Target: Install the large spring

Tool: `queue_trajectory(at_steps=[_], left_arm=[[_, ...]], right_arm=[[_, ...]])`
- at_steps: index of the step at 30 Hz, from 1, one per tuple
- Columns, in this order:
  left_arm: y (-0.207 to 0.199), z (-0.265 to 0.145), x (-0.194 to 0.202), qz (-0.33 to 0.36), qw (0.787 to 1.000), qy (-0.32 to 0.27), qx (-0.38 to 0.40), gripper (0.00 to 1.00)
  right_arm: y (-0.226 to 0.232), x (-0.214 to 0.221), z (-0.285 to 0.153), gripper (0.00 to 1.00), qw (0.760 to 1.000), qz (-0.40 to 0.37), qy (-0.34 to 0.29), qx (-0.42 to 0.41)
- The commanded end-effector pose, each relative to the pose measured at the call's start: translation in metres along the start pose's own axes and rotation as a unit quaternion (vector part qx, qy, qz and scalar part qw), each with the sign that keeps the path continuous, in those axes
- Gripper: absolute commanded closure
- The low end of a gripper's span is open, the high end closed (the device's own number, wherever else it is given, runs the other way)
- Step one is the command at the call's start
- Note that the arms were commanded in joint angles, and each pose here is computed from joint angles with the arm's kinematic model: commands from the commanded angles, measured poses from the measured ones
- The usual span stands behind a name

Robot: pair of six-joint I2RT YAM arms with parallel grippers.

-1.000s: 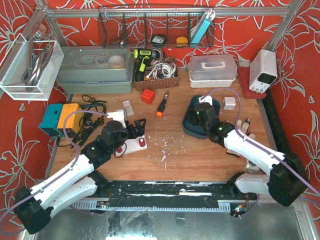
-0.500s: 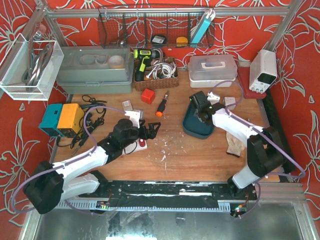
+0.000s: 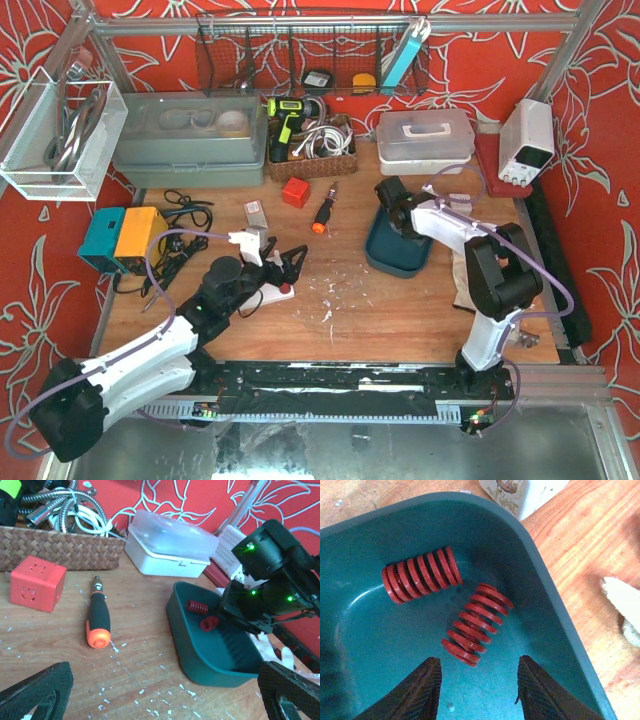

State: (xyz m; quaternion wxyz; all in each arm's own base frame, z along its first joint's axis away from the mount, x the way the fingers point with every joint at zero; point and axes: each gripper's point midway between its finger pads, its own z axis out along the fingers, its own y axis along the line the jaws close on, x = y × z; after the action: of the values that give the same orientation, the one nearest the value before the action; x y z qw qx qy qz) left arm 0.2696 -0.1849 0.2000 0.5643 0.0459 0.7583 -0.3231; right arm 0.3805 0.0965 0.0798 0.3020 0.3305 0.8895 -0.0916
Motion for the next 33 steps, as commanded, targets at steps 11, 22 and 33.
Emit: queue_trajectory(at_steps=[11,22,33], left_arm=[[-0.004,-0.006,-0.011,0.006,1.000,-0.023,0.005,0.00],[-0.002,-0.009,-0.013,0.012,1.000,-0.029,-0.003,0.00],[0.001,-0.012,-0.017,0.012,0.999,-0.037,-0.011,0.00]], right_arm=[[0.002,-0.004,0.023,0.50,0.997,0.062,-0.003,0.034],[0.004,0.006,0.044,0.52,0.996,0.072,0.000,0.045],[0.005,0.013,0.056,0.66,0.997,0.060,0.014,0.048]])
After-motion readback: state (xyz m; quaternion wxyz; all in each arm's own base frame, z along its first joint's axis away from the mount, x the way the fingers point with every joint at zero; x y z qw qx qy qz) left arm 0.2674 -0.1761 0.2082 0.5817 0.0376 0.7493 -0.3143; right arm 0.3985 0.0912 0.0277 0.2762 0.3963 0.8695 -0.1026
